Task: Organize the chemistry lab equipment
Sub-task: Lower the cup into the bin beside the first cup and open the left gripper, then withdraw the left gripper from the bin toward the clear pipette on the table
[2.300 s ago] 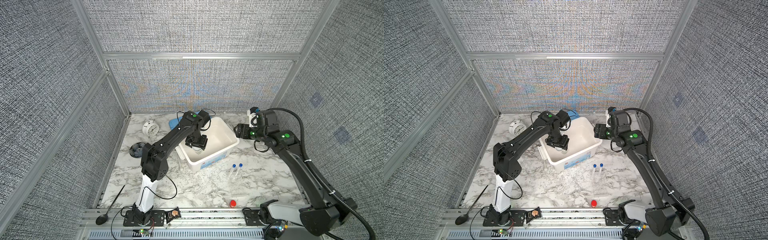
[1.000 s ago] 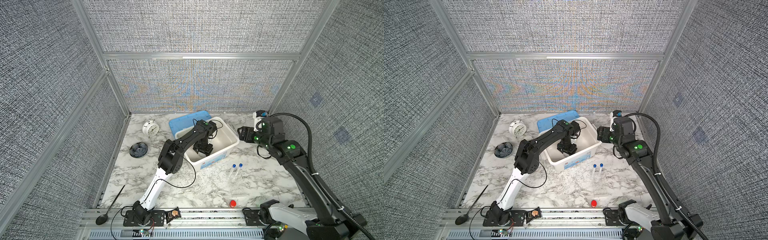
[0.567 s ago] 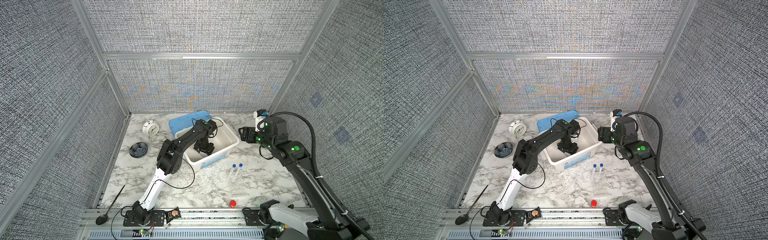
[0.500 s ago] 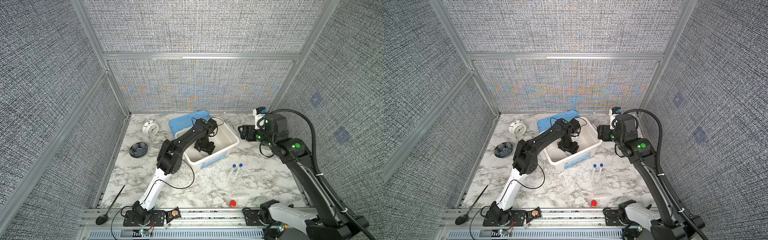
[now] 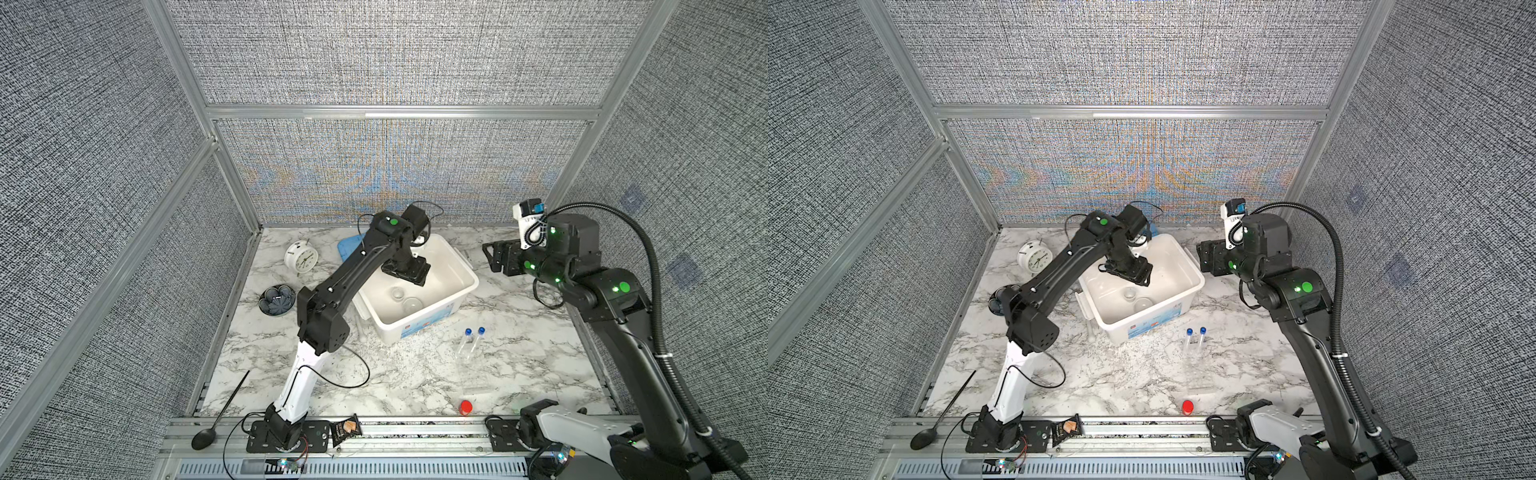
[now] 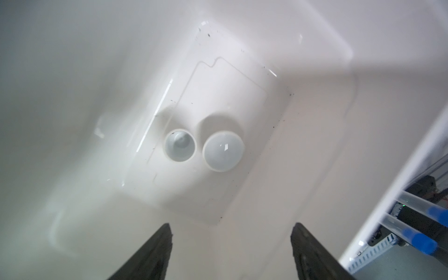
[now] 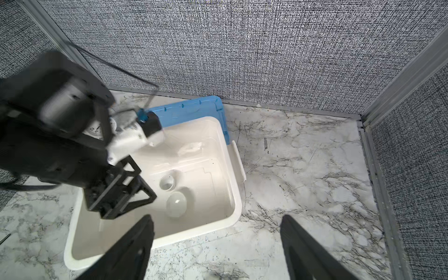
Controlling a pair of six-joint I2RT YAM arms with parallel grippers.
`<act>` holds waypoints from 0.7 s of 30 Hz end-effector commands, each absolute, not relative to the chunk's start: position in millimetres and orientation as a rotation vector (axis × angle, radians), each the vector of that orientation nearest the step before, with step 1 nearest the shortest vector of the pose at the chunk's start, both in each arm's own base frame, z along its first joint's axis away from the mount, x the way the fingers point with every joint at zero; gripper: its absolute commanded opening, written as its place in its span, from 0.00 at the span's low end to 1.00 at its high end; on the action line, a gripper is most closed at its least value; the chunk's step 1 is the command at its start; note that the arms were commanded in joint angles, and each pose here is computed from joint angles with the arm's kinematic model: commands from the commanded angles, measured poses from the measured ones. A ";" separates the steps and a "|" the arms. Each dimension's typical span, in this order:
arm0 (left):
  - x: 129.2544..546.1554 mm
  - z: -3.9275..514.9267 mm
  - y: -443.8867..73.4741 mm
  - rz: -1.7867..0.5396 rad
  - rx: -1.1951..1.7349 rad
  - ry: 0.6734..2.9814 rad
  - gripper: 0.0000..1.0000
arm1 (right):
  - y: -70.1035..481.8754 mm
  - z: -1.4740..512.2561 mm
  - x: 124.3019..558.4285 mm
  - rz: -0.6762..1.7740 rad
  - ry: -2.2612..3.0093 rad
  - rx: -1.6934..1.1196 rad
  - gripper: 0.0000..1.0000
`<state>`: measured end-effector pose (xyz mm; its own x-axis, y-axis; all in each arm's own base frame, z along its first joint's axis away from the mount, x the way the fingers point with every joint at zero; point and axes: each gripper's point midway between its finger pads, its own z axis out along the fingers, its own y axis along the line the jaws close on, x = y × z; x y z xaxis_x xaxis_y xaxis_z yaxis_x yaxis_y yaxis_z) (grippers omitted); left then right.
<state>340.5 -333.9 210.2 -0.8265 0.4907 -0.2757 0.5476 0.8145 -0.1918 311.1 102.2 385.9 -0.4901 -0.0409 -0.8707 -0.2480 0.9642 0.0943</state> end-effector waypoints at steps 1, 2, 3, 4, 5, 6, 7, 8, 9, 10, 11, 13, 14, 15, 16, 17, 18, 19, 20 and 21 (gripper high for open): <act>333.7 235.9 -301.8 -0.299 0.715 2.790 0.79 | 104.4 381.7 311.5 0.267 2.077 -0.202 0.84; 331.0 241.1 -290.9 -0.282 0.686 2.792 0.78 | 104.9 378.5 311.8 0.267 2.085 -0.206 0.84; 326.9 245.8 -281.0 -0.274 0.658 2.793 0.77 | 105.2 376.6 312.3 0.267 2.089 -0.205 0.84; 324.2 247.4 -271.6 -0.268 0.625 2.802 0.77 | 105.1 375.1 313.1 0.267 2.090 -0.201 0.84; 319.7 252.8 -260.9 -0.285 0.579 2.805 0.76 | 105.3 375.1 313.4 0.270 2.085 -0.194 0.84; 314.0 253.3 -252.1 -0.312 0.536 2.823 0.74 | 105.2 374.9 315.1 0.272 2.078 -0.187 0.84; 310.5 253.8 -244.4 -0.345 0.488 2.833 0.73 | 105.5 375.6 315.8 0.276 2.069 -0.184 0.84; 306.3 252.9 -234.4 -0.361 0.429 2.842 0.72 | 106.4 376.4 317.6 0.276 2.059 -0.188 0.84; 301.8 252.2 -224.7 -0.368 0.378 2.842 0.70 | 107.8 377.6 319.1 0.277 2.052 -0.196 0.84; 299.4 248.8 -214.6 -0.354 0.321 2.843 0.67 | 108.7 376.8 320.9 0.274 2.052 -0.204 0.84; 299.0 245.4 -201.4 -0.332 0.225 2.828 0.63 | 109.1 376.7 322.3 0.270 2.053 -0.210 0.84; 293.1 232.6 -187.2 -0.422 0.039 2.812 0.62 | 110.3 375.5 325.3 0.271 2.059 -0.209 0.84; 288.9 226.1 -182.4 -0.496 -0.057 2.800 0.61 | 111.3 375.9 326.5 0.277 2.060 -0.208 0.84; 287.2 218.3 -174.4 -0.516 -0.144 2.779 0.62 | 112.2 376.6 327.0 0.280 2.060 -0.211 0.84; 286.4 214.3 -165.9 -0.514 -0.198 2.739 0.62 | 112.9 376.7 327.3 0.281 2.060 -0.215 0.84; 285.7 208.5 -158.4 -0.511 -0.255 2.696 0.62 | 112.7 375.9 327.8 0.276 2.061 -0.220 0.84; 284.5 202.9 -152.3 -0.520 -0.307 2.666 0.62 | 112.3 374.2 328.6 0.270 2.064 -0.222 0.84; 284.1 197.1 -148.4 -0.525 -0.341 2.654 0.62 | 111.6 372.9 328.8 0.263 2.066 -0.223 0.84; 282.9 190.5 -143.5 -0.521 -0.380 2.655 0.61 | 111.4 370.9 328.9 0.260 2.071 -0.221 0.84; 282.4 184.8 -139.6 -0.509 -0.404 2.661 0.62 | 111.6 371.2 328.5 0.264 2.071 -0.219 0.84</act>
